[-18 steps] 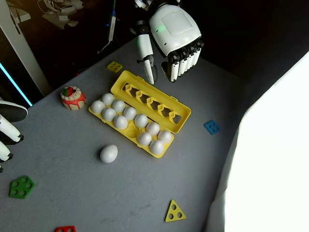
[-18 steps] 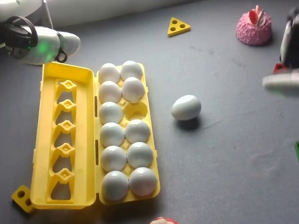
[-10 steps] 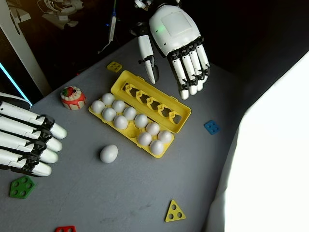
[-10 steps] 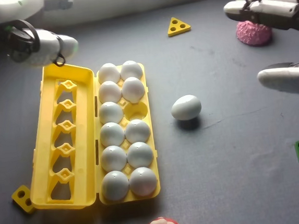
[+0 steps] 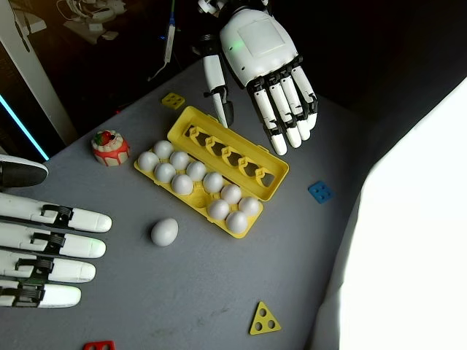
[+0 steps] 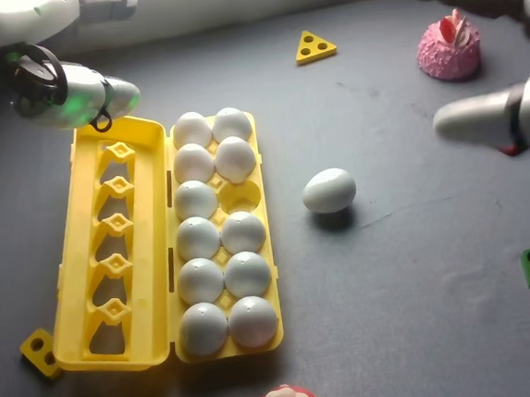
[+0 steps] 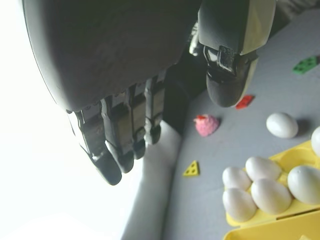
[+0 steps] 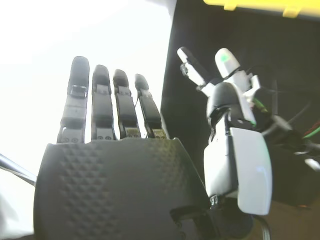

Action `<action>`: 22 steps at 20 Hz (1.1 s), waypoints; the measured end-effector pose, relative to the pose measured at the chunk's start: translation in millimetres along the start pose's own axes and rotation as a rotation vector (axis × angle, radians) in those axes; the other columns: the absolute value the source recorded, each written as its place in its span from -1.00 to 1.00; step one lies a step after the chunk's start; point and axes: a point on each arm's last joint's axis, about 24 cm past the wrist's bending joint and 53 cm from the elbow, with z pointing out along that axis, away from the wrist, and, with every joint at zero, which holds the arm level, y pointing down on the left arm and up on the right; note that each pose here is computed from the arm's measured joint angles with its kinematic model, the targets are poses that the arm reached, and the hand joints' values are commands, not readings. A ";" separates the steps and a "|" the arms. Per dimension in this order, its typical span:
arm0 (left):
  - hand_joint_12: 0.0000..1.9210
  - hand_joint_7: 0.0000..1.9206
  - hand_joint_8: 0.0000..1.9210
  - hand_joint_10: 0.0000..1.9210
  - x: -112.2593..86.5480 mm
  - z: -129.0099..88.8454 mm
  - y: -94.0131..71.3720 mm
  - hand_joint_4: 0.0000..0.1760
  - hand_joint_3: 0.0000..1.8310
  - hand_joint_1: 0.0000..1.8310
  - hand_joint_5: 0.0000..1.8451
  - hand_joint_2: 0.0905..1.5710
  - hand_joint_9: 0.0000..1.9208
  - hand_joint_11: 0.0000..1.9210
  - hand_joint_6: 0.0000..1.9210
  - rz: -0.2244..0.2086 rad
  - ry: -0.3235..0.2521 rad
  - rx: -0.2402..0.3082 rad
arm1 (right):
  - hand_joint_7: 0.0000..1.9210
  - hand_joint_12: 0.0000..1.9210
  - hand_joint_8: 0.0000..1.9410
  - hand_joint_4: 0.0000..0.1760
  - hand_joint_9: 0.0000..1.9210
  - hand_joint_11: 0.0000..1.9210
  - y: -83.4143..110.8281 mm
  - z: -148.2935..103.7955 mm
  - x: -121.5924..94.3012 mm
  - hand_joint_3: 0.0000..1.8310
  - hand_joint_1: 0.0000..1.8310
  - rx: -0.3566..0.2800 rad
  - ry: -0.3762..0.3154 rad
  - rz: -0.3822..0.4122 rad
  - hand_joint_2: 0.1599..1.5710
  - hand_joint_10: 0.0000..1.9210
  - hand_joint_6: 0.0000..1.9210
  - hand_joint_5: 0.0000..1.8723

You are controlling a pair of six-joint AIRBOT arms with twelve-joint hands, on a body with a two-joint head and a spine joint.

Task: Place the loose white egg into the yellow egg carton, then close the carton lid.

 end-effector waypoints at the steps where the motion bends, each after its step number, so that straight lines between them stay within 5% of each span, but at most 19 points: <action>1: -0.31 -0.80 -1.00 -1.00 -0.4 0.2 0.8 -0.49 -1.00 -0.60 -0.84 0.58 -0.78 -1.00 -1.00 0.000 -0.001 -0.001 | -0.99 -0.39 -1.00 -0.79 -0.95 -1.00 0.2 4.6 5.6 -1.00 -0.13 -0.003 0.013 0.003 0.20 -0.92 -1.00 -1.00; 4: -0.27 -0.80 -1.00 -1.00 -2.7 1.3 3.1 -0.50 -1.00 -0.57 -0.85 0.57 -0.77 -1.00 -1.00 0.002 -0.005 0.001 | -1.00 -0.56 -1.00 -0.86 -0.99 -1.00 -3.6 24.7 15.7 -1.00 0.04 -0.004 0.024 0.045 0.21 -0.94 -1.00 -1.00; 8: -0.17 -0.80 -1.00 -1.00 -1.7 0.6 0.3 -0.56 -1.00 -0.55 -0.84 0.58 -0.77 -1.00 -1.00 0.004 -0.003 0.005 | -0.94 -0.30 -1.00 -0.70 -0.95 -1.00 -1.2 48.3 35.5 -1.00 0.21 -0.015 0.049 0.095 0.22 -0.94 -0.98 -0.92; 13: -0.22 -0.81 -1.00 -1.00 0.3 -0.8 -7.3 -0.53 -1.00 -0.57 -0.82 0.59 -0.79 -1.00 -1.00 0.004 0.001 0.024 | -0.97 -0.35 -0.99 -0.82 -0.95 -1.00 1.1 60.5 64.3 -1.00 0.23 0.020 0.100 0.212 0.22 -0.95 -0.97 -0.86; 18: -0.21 -0.81 -1.00 -1.00 1.4 -0.5 -7.8 -0.55 -1.00 -0.55 -0.83 0.60 -0.77 -1.00 -1.00 0.005 0.003 0.025 | -0.95 -0.69 -1.00 -0.91 -0.95 -1.00 8.3 72.0 74.3 -1.00 0.30 0.050 0.114 0.350 0.19 -0.96 -0.99 -0.87; 22: -0.23 -0.81 -1.00 -1.00 8.3 -0.1 -4.8 -0.53 -1.00 -0.56 -0.82 0.60 -0.80 -1.00 -1.00 0.013 0.019 0.020 | -0.97 -0.87 -0.99 -1.00 -0.98 -1.00 14.8 85.0 96.8 -0.99 0.30 0.066 0.143 0.384 0.25 -0.98 -0.99 -0.84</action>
